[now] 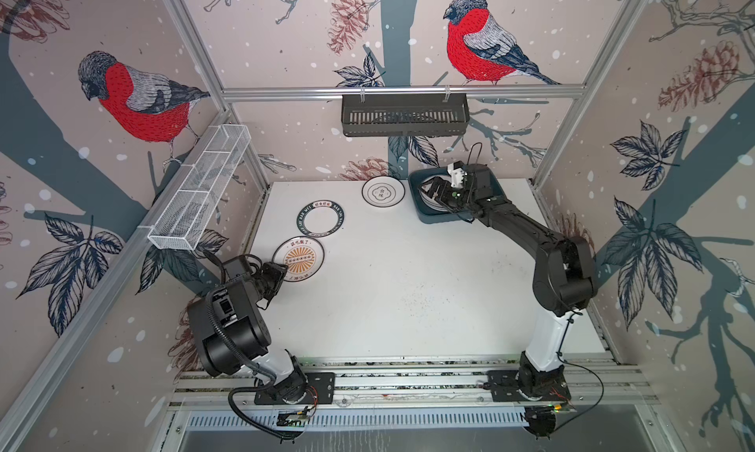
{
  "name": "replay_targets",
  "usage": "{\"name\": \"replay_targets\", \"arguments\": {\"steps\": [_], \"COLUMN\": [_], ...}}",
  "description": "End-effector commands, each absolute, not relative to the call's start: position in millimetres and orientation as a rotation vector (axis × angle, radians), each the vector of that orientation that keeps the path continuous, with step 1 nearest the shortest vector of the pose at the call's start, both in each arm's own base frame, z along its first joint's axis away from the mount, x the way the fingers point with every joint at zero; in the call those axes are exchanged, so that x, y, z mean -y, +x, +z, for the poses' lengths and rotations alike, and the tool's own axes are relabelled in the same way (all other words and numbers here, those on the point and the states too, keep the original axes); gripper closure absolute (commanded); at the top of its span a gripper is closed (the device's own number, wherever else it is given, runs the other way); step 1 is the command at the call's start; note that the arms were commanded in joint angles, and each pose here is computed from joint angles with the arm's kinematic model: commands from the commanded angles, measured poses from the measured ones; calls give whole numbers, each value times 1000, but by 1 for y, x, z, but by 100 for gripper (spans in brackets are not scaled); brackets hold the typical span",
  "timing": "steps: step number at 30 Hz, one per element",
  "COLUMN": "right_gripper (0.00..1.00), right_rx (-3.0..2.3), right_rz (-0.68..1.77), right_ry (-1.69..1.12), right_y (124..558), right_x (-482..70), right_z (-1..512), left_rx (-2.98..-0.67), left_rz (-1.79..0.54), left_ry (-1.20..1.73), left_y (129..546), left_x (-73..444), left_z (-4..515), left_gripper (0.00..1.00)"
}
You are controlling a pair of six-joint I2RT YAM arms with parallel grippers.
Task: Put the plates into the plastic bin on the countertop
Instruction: 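Grasp the edge of the second sunburst plate with the left gripper, then lift the plate toward the right gripper while the right gripper leaves the bin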
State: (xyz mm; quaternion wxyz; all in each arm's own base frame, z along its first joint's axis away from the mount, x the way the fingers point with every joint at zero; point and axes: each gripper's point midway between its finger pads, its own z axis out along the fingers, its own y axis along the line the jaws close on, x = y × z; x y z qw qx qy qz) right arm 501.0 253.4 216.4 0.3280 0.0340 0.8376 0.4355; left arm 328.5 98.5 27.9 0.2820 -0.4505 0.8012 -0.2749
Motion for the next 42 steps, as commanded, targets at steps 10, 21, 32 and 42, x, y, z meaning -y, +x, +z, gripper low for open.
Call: {"name": "replay_targets", "arguments": {"steps": [10,21,32,42], "right_gripper": [0,0,0,0], "right_rx": [-2175,-2173,-2168,-2163], "right_rz": [1115,1110,1142,1126], "right_ry": [113,102,70,105], "right_y": [506,504,498,477], "right_x": [-249,-248,-243,-197], "right_z": [221,224,224,222], "left_rx": [-2188,-2159,-2201,-2139], "left_rz": [-749,-774,-768,-856], "left_ry": [-1264,-1232,-1217,-1004], "left_y": [316,318,313,336], "left_x": [-92,-88,-67,-10], "left_z": [3,21,63,139], "left_gripper": [86,100,100,100]}}
